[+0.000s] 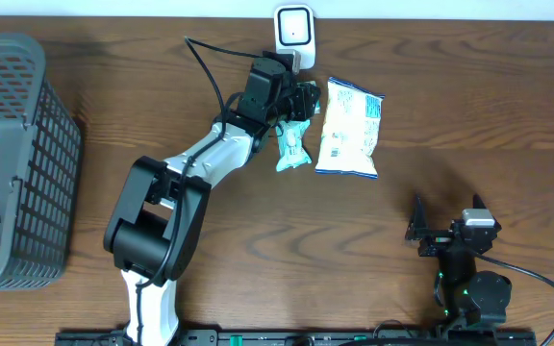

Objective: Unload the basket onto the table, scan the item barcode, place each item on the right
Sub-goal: 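Carry the green tissue pack to the scanner and release it, then reach the left gripper into the basket and grasp the dark green Zam-Buk tin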

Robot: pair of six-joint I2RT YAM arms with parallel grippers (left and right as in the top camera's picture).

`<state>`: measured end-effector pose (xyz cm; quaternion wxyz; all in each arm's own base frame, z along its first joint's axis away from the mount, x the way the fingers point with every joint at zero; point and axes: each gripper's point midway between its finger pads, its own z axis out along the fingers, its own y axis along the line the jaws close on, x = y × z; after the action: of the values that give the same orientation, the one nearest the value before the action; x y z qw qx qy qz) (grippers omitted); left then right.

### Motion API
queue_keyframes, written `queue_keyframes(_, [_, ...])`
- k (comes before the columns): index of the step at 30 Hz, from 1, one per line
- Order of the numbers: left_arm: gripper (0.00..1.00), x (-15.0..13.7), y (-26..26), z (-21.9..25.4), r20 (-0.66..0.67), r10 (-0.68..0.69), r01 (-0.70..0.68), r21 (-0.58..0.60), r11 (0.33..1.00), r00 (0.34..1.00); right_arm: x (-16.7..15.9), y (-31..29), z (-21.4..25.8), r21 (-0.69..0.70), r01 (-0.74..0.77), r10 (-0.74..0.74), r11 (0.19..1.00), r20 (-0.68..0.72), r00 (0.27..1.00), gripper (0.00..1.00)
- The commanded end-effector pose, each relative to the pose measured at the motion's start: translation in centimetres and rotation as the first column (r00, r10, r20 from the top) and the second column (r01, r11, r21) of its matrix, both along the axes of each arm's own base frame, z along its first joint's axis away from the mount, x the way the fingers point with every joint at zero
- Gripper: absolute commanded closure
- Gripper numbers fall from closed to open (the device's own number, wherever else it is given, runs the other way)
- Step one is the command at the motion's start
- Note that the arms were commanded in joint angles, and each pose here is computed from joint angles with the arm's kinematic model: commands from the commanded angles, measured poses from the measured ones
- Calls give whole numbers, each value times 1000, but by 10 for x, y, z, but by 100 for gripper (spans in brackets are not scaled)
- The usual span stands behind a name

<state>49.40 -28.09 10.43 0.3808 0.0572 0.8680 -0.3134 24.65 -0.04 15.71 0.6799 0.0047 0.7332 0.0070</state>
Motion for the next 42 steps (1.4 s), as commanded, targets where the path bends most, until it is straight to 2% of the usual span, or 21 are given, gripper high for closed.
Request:
queue_keyframes(1, [48, 6, 14, 66, 116, 20, -15, -48, 999, 993, 0, -1, -1, 9, 7, -7, 1000, 0, 1000, 1])
queue_keyframes(4, [44, 8, 43, 118, 192, 80, -66, -79, 995, 978, 0, -1, -1, 9, 7, -7, 1000, 0, 1000, 1])
queue_keyframes(7, [44, 7, 94, 166, 247, 203, -189, -81, 979, 948, 0, -1, -1, 9, 7, -7, 1000, 0, 1000, 1])
queue_keyframes(10, [42, -5, 169, 200, 299, 343, -361, 6, 932, 891, 0, -1, -1, 9, 7, -7, 1000, 0, 1000, 1])
queue_keyframes(13, [35, -26, 243, 215, 330, 467, -529, 125, 840, 820, 0, -1, -1, 9, 7, -7, 1000, 0, 1000, 1])
queue_keyframes(14, [34, -34, 266, 219, 344, 502, -578, 164, 800, 793, 0, -1, -1, 9, 7, -7, 1000, 0, 1000, 1])
queue_keyframes(15, [34, -51, 315, 229, 382, 585, -687, 226, 691, 715, 0, -1, -1, 9, 7, -7, 1000, 0, 1000, 1])
queue_keyframes(19, [34, -96, 406, 255, 456, 744, -872, 255, 417, 489, 0, -1, -1, 9, 7, -7, 1000, 0, 1000, 1])
queue_keyframes(21, [34, -117, 437, 261, 465, 782, -908, 260, 328, 416, 0, -1, -1, 9, 7, -7, 1000, 0, 1000, 1])
queue_keyframes(22, [34, -135, 466, 259, 457, 813, -926, 277, 256, 361, 0, -1, -1, 9, 7, -7, 1000, 0, 1000, 1])
queue_keyframes(23, [33, -143, 478, 256, 449, 827, -931, 287, 225, 338, 0, -1, -1, 9, 7, -7, 1000, 0, 1000, 1])
queue_keyframes(26, [23, -172, 519, 237, 402, 877, -930, 347, 119, 262, 0, -1, -1, 9, 7, -7, 1000, 0, 1000, 1])
queue_keyframes(27, [18, -190, 542, 220, 364, 902, -910, 410, 68, 231, 0, -1, -1, 9, 7, -7, 1000, 0, 1000, 1])
queue_keyframes(31, [9, -223, 575, 180, 264, 948, -848, 529, 10, 175, 0, -1, -1, 9, 7, -7, 1000, 0, 1000, 1])
queue_keyframes(35, [7, -248, 598, 138, 154, 981, -782, 624, -3, 120, 0, -1, -1, 9, 7, -7, 1000, 0, 1000, 1])
queue_keyframes(38, [7, -260, 609, 109, 81, 992, -731, 682, 17, 98, 0, -1, -1, 9, 7, -7, 1000, 0, 1000, 1])
queue_keyframes(42, [8, -263, 615, 76, 5, 989, -642, 761, 93, 150, 0, -1, -1, 9, 7, -7, 1000, 0, 1000, 1])
